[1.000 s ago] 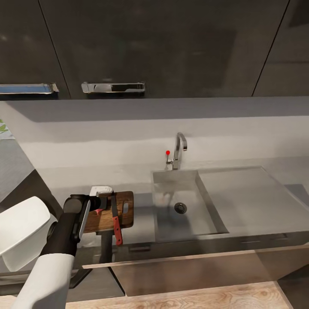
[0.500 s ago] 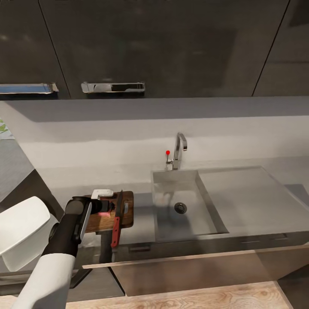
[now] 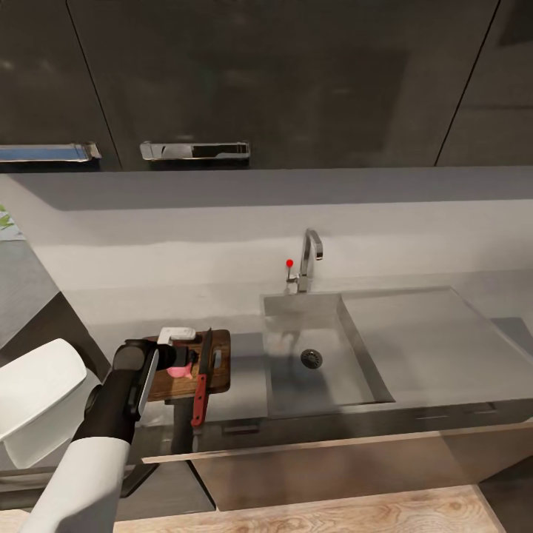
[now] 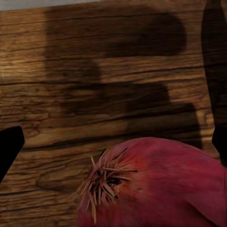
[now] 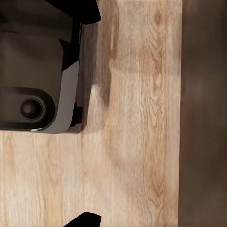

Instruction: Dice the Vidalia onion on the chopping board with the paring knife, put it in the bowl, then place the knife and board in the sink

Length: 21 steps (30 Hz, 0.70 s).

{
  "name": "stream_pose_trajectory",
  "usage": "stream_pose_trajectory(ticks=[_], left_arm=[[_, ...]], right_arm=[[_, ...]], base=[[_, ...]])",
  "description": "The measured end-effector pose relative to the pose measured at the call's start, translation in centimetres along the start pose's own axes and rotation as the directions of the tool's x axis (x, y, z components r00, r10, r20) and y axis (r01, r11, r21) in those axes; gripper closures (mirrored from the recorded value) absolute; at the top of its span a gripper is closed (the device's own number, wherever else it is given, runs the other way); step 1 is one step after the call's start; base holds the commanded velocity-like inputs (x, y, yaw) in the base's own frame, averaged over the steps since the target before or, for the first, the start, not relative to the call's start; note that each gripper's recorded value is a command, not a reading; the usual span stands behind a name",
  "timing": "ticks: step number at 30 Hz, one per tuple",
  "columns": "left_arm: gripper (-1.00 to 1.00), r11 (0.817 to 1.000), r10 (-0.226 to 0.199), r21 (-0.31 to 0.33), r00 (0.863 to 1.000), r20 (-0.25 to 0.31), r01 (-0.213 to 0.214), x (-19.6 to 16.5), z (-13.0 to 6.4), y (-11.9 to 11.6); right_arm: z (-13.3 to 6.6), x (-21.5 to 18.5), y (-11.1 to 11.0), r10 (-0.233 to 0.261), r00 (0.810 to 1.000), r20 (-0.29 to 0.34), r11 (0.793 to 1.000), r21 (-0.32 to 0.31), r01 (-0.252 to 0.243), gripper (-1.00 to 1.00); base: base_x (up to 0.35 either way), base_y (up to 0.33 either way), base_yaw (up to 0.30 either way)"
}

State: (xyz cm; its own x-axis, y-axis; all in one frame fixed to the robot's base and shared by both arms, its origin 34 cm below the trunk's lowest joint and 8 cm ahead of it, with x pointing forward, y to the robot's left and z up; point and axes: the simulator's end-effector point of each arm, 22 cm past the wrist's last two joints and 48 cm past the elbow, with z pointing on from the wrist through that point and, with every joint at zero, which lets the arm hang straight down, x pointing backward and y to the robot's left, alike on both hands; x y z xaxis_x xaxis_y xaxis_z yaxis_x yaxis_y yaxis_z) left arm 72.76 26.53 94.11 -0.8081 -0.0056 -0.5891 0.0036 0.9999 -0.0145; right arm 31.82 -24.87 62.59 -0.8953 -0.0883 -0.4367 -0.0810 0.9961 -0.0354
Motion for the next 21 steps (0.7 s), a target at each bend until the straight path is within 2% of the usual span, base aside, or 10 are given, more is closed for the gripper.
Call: stream_pose_trajectory(ticks=[16, 20, 21], left_arm=[[-1.0, 1.0, -0.005, -0.004, 1.0, 0.014, 0.005, -0.5, -0.3, 0.2], [-1.0, 1.0, -0.007, -0.011, 0.998, 0.061, 0.008, -2.2, -1.4, 0.6], [-1.0, 1.0, -0.008, -0.015, 0.996, 0.087, 0.009, -3.1, -2.1, 0.7]], right_arm=[[0.0, 0.0, 0.0, 0.0, 1.0, 0.0, 1.0, 0.001, 0.0, -1.0], [0.0, 0.0, 0.0, 0.0, 1.0, -0.001, 1.0, 0.0, 0.0, -1.0], [0.0, 0.0, 0.0, 0.0, 1.0, -0.001, 1.0, 0.0, 0.0, -1.0]], base=[[0.0, 0.0, 0.0], [0.0, 0.0, 0.0], [0.0, 0.0, 0.0]])
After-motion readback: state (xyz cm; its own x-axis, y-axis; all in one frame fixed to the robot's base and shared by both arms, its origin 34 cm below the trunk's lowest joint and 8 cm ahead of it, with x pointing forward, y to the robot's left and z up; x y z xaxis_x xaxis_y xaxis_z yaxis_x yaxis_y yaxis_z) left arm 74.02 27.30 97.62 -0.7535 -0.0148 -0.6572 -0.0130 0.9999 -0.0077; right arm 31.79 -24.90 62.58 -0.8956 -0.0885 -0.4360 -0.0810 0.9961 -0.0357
